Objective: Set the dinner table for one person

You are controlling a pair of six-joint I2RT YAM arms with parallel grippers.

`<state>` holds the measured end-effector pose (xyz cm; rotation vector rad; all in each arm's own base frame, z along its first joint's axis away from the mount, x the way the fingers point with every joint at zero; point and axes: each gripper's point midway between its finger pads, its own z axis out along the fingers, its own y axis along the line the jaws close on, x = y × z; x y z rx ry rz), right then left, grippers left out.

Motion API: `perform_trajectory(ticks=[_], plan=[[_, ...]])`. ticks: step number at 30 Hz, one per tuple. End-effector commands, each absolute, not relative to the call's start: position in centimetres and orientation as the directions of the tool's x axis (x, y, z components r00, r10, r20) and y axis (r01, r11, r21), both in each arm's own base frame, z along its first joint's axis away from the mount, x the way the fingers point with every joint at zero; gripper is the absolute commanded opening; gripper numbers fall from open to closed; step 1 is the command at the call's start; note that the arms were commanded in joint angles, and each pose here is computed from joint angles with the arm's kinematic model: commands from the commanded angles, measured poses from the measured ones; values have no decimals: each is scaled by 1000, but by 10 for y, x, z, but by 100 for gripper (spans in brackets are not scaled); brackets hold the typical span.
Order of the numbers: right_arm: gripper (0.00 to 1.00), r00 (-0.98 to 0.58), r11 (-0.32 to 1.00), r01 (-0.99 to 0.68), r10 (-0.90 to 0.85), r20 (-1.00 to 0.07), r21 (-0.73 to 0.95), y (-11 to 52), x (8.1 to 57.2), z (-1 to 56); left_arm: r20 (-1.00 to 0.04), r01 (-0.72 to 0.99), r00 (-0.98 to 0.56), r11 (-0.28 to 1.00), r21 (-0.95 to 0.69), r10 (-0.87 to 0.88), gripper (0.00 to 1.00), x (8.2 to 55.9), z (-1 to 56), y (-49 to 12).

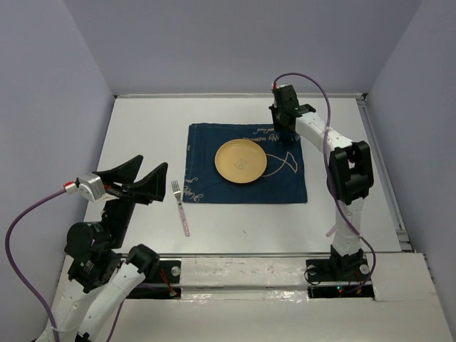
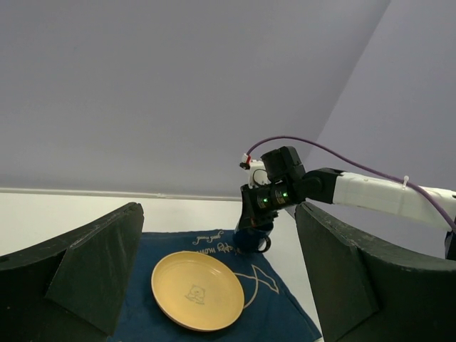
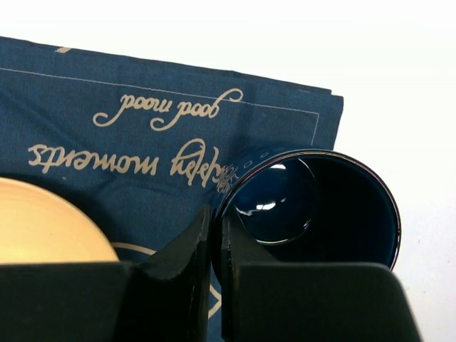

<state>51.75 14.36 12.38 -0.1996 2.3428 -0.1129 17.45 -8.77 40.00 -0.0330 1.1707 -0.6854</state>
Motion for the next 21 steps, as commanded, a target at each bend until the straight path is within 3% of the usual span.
perform_trajectory(ticks=[1,18,20,21], plan=[[0,-604,978,-114,-207,-770,-174,143,544,162,-825,495,239,795,-350,-512,99,174,408,-90],[0,-625,979,-93,-198,-755,-180,145,557,139,-827,489,240,799,-350,-509,99,175,407,-89],[8,-633,984,-63,-170,-755,-169,144,557,135,-825,490,242,798,-350,-510,99,175,408,-89],[22,-637,983,-43,-163,-753,-176,140,556,133,-825,489,242,799,-350,-510,99,175,408,-89]])
